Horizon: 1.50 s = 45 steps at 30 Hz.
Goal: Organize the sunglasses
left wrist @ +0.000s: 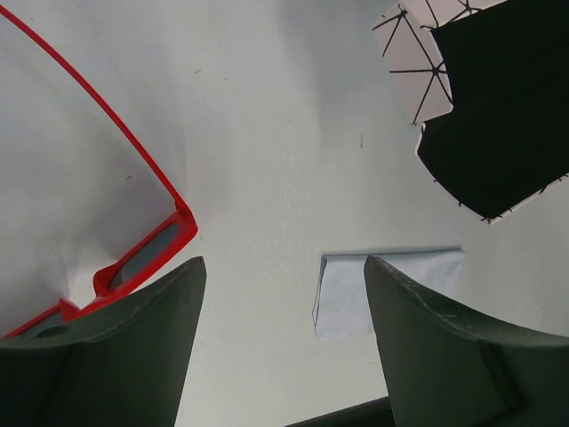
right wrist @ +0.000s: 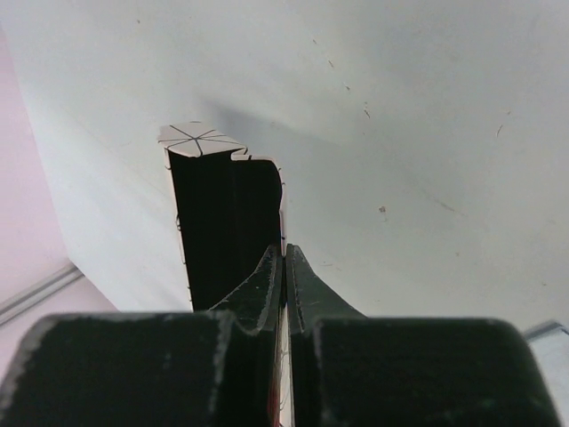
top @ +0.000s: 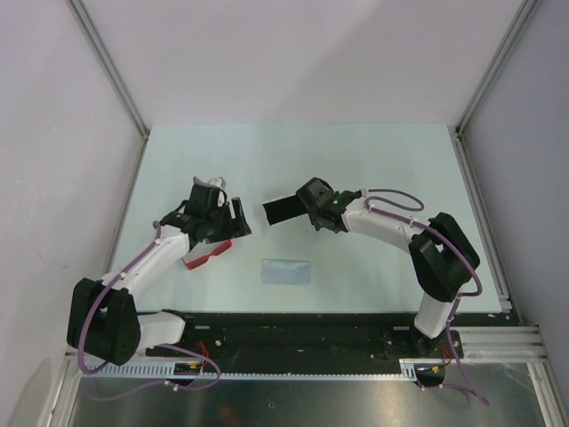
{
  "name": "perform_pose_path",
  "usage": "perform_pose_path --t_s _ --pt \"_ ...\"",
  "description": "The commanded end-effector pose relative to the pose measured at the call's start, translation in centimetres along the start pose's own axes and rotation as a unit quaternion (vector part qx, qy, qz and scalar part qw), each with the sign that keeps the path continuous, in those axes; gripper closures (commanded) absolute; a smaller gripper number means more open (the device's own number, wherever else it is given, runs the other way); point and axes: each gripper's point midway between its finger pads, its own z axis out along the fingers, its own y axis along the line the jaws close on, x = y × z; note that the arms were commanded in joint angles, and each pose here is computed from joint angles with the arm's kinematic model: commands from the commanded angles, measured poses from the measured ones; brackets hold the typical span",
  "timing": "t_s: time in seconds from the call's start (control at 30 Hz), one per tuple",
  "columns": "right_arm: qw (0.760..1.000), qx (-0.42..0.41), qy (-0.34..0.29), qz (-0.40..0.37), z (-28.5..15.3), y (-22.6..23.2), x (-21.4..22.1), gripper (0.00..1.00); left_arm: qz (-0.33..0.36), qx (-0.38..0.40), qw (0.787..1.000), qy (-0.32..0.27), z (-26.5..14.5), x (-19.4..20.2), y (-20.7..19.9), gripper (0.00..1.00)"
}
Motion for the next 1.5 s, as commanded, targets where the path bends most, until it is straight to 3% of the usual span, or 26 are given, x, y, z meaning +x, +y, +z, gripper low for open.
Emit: perform_pose_path --t_s 0.0,0.17,0.4,0.53,0.63,0.8,0.9,0.93,0.97,1.13,1.27,1.33,1.47 --pt "0.998 -0.007 -0.042 0.052 0.9 0.4 -1.0 0.99 -0.008 0.006 1.000 -0.027 -0.3 -1.3 -0.4 0.22" --pt "0.997 0.029 -0.054 0.047 1.7 -1.4 -1.7 0.99 -0.008 0.004 1.000 -0.024 -0.2 -1.1 -0.2 0.22" --pt "0.997 0.047 -0.053 0.041 2.3 -2.6 -0.9 0.91 -0.004 0.002 1.000 -0.018 0.1 -0.9 -0.1 0.22" --pt "0.997 0.054 -0.045 0.034 2.5 -3.1 -0.4 0.65 -0.002 0.000 1.000 -0.014 0.2 -0.6 0.1 0.22" --pt "0.998 0.056 -0.036 0.020 2.5 -3.2 -0.1 0.53 -0.002 -0.001 1.000 -0.013 0.2 -0.5 0.1 0.22" --pt "0.998 0.064 -0.014 0.006 2.1 -3.3 0.3 0.55 -0.002 -0.005 1.000 -0.015 0.2 -0.6 0.3 0.22" --pt "0.998 0.066 -0.008 -0.009 1.1 -3.4 0.2 0.46 -0.003 -0.007 1.000 -0.019 0.2 -0.7 0.4 0.22" --pt "0.997 0.069 -0.011 -0.015 0.8 -3.6 -0.1 0.33 -0.003 -0.008 1.000 -0.020 0.1 -0.7 0.4 0.22" --pt "0.998 0.059 -0.009 -0.028 0.1 -3.1 -0.3 0.30 -0.003 -0.008 1.000 -0.021 0.1 -0.7 0.4 0.22" --pt "0.997 0.027 -0.025 -0.067 -2.3 -1.7 -2.0 0.18 -0.004 -0.005 1.000 -0.018 0.2 -0.7 0.3 0.21" --pt "0.990 0.005 -0.025 -0.141 -4.3 -1.0 -3.2 0.16 0.006 0.028 1.000 0.003 0.2 0.0 -0.8 0.21" --pt "0.977 0.009 -0.016 -0.213 -5.1 -1.6 -4.1 0.17 0.011 0.059 0.998 0.024 0.0 0.9 -1.7 0.21" --pt "0.927 0.019 0.013 -0.375 -5.8 -4.1 -5.2 0.23 0.014 0.094 0.994 0.055 -0.2 2.8 -2.6 0.21"
